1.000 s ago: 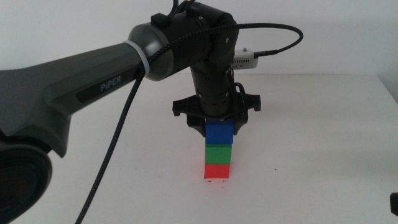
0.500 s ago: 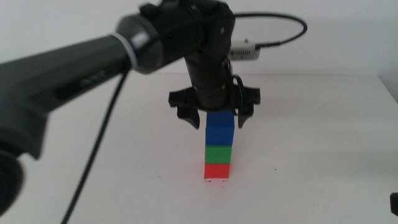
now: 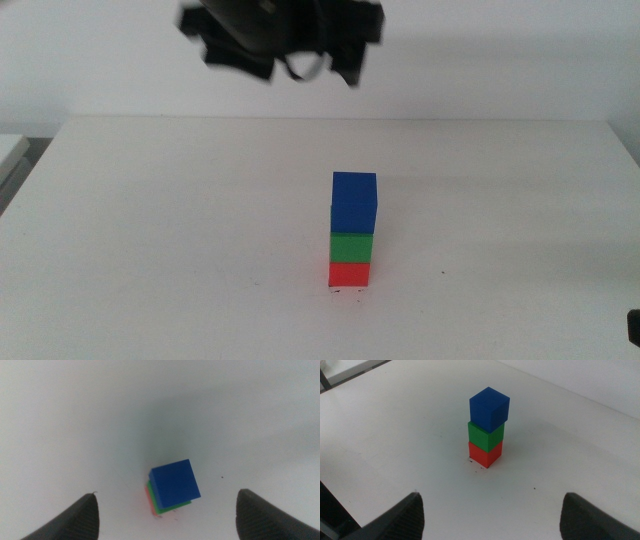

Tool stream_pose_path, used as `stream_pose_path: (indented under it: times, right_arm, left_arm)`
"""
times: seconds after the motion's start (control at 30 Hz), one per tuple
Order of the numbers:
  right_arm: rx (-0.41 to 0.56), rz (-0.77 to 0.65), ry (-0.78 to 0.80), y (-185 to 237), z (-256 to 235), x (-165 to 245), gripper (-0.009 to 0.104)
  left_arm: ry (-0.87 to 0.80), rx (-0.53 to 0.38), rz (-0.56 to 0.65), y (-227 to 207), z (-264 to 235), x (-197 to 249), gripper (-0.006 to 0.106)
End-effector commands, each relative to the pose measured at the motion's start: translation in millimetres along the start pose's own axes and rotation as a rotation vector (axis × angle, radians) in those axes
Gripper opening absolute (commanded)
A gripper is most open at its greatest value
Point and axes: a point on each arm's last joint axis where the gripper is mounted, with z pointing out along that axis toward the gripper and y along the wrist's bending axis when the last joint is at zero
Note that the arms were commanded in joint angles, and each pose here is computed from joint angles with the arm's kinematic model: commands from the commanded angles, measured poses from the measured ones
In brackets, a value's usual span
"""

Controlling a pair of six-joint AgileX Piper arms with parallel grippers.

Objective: Stack red cubes first, then green, then blue cubes in a specific spot.

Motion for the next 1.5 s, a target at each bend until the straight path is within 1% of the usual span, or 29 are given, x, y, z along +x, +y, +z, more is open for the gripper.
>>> stream_pose_path:
  times: [0.0,0.07,0.2,0.3,0.4,0.43,0.47,0.53,0.63,0.7,0.77,0.83,0.87,0.9,1.17,1.47]
  right_arm:
    - [-0.001,-0.011,-0.008,0,0,0,0.09]
    - [-0.001,-0.011,-0.008,0,0,0,0.09]
    - [-0.001,-0.011,-0.008,0,0,0,0.09]
    - [-0.001,-0.011,-0.008,0,0,0,0.09]
    - [-0.001,-0.011,-0.008,0,0,0,0.09]
    - [-0.001,-0.011,-0.008,0,0,0,0.09]
    - [-0.001,-0.011,-0.008,0,0,0,0.09]
    - [0.001,-0.012,-0.011,0,-1,0,0.09]
    - [0.001,-0.012,-0.009,0,0,0,0.09]
    - [0.001,-0.012,-0.009,0,0,0,0.09]
    - [0.001,-0.012,-0.009,0,0,0,0.09]
    - [0.001,-0.012,-0.009,0,0,0,0.09]
    - [0.001,-0.012,-0.009,0,0,0,0.09]
    - [0.001,-0.012,-0.009,0,0,0,0.09]
    - [0.001,-0.012,-0.009,0,0,0,0.09]
    - [0.001,-0.012,-0.009,0,0,0,0.09]
  left_arm:
    - [-0.089,0.022,0.144,6,-39,2,0.094]
    - [-0.136,0.018,0.201,10,-58,5,0.094]
    - [-0.196,-0.021,0.299,28,-88,15,0.094]
    - [-0.215,-0.023,0.285,49,-108,30,0.094]
    - [-0.237,-0.067,0.236,80,-129,51,0.094]
    - [-0.24,-0.063,0.22,90,-136,62,0.094]
    - [-0.242,-0.052,0.238,96,-140,72,0.094]
    - [-0.332,-0.048,0.236,108,-151,92,0.094]
    - [-0.411,-0.117,0.143,120,-157,120,0.094]
    - [-0.446,-0.159,0.096,123,-158,132,0.094]
    - [-0.472,-0.146,0.044,122,-156,141,0.094]
    - [-0.493,-0.126,0.023,119,-159,151,0.094]
    - [-0.501,-0.112,0.02,116,-161,155,0.094]
    - [-0.53,-0.078,0.017,110,-168,164,0.094]
    - [-0.637,-0.089,0.05,99,-194,187,0.094]
    - [-0.658,-0.09,0.056,97,-198,192,0.094]
